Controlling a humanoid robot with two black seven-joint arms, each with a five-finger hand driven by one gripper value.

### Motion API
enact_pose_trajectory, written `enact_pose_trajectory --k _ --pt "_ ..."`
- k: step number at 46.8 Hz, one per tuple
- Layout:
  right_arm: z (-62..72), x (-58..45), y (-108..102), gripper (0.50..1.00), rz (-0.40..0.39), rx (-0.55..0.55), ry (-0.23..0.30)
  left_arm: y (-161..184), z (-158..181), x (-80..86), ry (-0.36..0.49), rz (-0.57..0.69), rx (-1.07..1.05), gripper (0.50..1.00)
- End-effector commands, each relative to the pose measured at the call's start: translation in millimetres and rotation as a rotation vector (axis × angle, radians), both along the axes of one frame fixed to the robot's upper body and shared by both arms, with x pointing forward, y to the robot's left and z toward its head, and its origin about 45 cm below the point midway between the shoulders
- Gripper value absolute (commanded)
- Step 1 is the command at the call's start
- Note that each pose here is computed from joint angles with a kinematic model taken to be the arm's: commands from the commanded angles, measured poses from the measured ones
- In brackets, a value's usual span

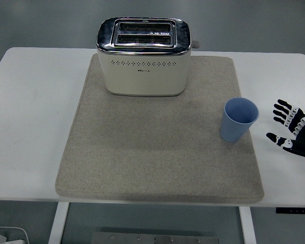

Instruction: Put the water cup in front of the bread machine

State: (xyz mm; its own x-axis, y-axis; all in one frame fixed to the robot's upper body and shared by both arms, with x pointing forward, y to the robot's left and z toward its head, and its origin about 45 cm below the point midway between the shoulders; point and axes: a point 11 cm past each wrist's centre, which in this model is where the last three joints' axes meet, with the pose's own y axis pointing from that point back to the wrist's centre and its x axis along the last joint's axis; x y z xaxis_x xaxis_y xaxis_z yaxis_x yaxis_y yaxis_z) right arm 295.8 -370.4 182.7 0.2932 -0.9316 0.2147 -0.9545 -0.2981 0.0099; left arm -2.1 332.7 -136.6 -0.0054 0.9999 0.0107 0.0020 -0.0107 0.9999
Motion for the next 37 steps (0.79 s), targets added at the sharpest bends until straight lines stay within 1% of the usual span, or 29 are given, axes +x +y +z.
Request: enact_pose_trajectory --k 1,13,24,37 --pt "-1.0 -1.1 1 0.924 -0.002 -0.019 -0.009 0 0 -0.1 0.0 -0.001 0.0 0.996" --pt "-3.1 -0.5 5 0.924 -0.02 -0.012 -0.018 0 0 -0.1 0.0 -0.001 0.001 0.996" --pt "-7.0 1.7 20 0.924 0.004 -0.019 -0.03 0 0 0.0 0.0 0.0 0.0 0.996" --pt "-6.8 3.4 22 0.924 0.005 -0.023 -0.031 0 0 0.0 0.0 0.0 0.0 0.996"
